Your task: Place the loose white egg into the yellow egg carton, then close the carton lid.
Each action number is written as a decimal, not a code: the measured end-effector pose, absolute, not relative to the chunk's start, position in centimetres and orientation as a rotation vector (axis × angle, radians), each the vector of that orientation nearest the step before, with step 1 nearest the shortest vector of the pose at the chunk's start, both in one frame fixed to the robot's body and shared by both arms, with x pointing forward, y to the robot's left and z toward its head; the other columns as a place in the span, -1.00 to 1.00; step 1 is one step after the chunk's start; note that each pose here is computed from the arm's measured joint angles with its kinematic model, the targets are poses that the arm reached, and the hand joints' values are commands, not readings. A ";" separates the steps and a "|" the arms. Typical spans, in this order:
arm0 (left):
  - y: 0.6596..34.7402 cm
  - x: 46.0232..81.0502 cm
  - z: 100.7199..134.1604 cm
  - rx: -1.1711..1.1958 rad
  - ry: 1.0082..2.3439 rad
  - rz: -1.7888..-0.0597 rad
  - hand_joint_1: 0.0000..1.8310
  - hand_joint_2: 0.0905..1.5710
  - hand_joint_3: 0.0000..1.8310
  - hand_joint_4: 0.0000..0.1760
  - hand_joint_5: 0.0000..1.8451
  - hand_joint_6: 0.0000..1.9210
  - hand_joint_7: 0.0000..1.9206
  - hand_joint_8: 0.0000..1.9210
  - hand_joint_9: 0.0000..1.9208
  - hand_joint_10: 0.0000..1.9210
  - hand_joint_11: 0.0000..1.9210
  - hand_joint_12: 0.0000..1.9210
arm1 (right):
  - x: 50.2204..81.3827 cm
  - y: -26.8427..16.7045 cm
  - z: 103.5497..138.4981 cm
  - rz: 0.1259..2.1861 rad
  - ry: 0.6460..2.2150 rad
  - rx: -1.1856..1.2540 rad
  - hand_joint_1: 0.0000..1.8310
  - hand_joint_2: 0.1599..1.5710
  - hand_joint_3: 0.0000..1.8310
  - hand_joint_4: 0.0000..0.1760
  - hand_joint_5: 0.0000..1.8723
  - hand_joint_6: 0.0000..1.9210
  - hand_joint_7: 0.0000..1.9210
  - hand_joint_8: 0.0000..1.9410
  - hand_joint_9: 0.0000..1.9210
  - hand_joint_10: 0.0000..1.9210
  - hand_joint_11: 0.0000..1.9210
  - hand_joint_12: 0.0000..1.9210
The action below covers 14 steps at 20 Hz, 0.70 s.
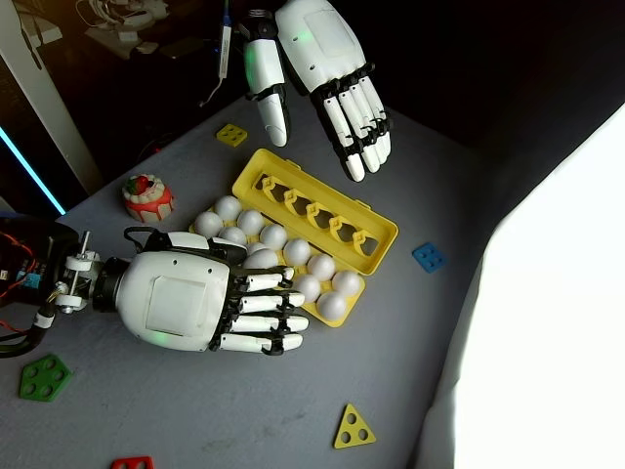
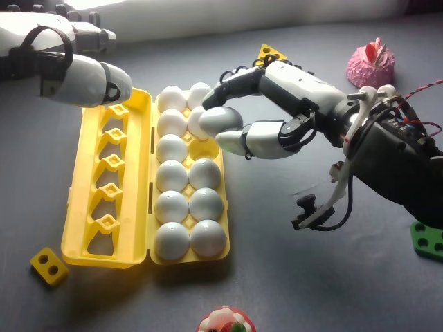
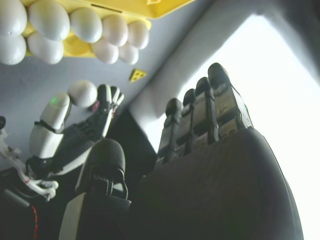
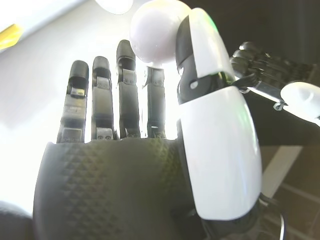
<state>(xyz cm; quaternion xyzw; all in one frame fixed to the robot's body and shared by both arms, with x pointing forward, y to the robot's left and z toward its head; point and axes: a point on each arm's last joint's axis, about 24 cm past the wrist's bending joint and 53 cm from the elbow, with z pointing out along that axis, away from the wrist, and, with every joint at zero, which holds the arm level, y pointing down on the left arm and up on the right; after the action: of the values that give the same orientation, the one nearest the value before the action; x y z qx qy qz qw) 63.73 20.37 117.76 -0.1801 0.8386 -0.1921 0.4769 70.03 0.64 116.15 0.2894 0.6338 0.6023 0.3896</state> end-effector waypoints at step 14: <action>20.3 63.8 117.8 -0.436 2.047 -0.471 -0.93 0.82 -0.99 -0.85 -0.88 -0.99 -0.95 -0.99 -0.93 -0.99 -1.00 -0.50 | 71.3 2.2 113.6 1.533 1.600 0.757 0.23 0.43 -1.00 -1.00 -0.06 0.20 -0.43 -1.00 -0.75 -0.99 -1.00 -0.59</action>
<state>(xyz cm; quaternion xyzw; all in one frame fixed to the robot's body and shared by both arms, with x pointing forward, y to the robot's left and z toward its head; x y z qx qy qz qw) 63.75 20.31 117.81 -0.1785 0.8382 -0.1928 0.4779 71.31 2.15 113.62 0.2977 0.6295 0.6030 0.3894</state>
